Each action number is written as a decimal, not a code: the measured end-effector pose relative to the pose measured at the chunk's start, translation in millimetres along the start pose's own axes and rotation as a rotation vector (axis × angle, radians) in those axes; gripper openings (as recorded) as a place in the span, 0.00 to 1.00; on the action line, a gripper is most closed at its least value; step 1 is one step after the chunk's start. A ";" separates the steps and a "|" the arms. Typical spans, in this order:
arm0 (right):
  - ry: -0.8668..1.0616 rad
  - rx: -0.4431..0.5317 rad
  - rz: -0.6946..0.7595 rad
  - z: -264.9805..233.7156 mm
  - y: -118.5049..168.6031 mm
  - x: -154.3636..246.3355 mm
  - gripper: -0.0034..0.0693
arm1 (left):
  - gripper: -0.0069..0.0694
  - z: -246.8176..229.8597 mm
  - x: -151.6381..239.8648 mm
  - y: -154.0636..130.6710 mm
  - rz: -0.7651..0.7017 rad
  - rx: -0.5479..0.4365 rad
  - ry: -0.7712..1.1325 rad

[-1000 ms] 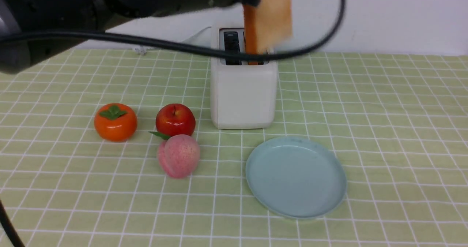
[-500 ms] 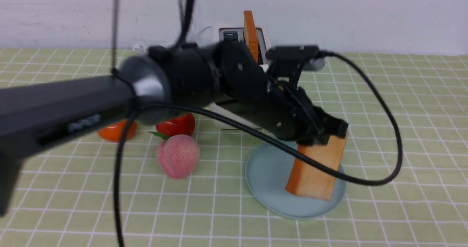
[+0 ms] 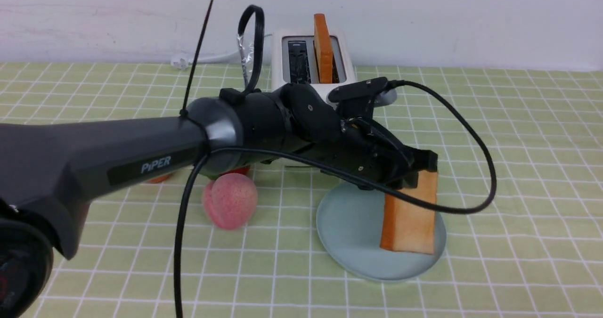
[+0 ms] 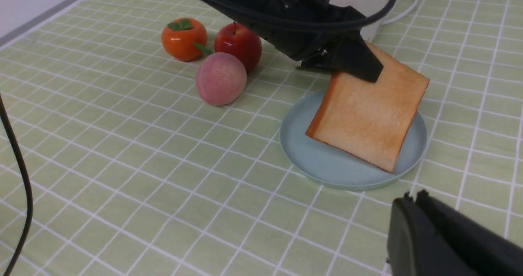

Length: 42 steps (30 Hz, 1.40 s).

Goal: Take toasted bread from bread machine on green coffee tablecloth place on plate.
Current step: 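Place the slice of bread on the plate with the left gripper, then grasp the toast slice in the toaster and pull it up out of the slot with the right gripper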

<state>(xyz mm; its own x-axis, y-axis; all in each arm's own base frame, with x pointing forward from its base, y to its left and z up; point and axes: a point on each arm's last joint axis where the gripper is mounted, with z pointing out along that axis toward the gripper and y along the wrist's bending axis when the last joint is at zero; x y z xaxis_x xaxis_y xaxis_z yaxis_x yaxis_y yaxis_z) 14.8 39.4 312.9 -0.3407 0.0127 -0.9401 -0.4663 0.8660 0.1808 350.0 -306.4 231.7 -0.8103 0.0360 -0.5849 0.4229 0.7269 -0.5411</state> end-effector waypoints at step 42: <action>0.398 -0.128 0.181 197.1 -60.1 -92.8 0.05 | 0.07 -334.7 118.5 -23.4 0.287 -0.049 -0.454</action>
<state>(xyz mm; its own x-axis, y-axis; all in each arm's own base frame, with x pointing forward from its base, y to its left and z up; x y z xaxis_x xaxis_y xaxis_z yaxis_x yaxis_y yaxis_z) 235.3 84.7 332.2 -0.7016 -0.0561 -0.7104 -0.4587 0.7984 0.3899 108.2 -89.7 377.3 -0.4036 -0.0542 -0.9133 0.5731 0.7632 -0.2986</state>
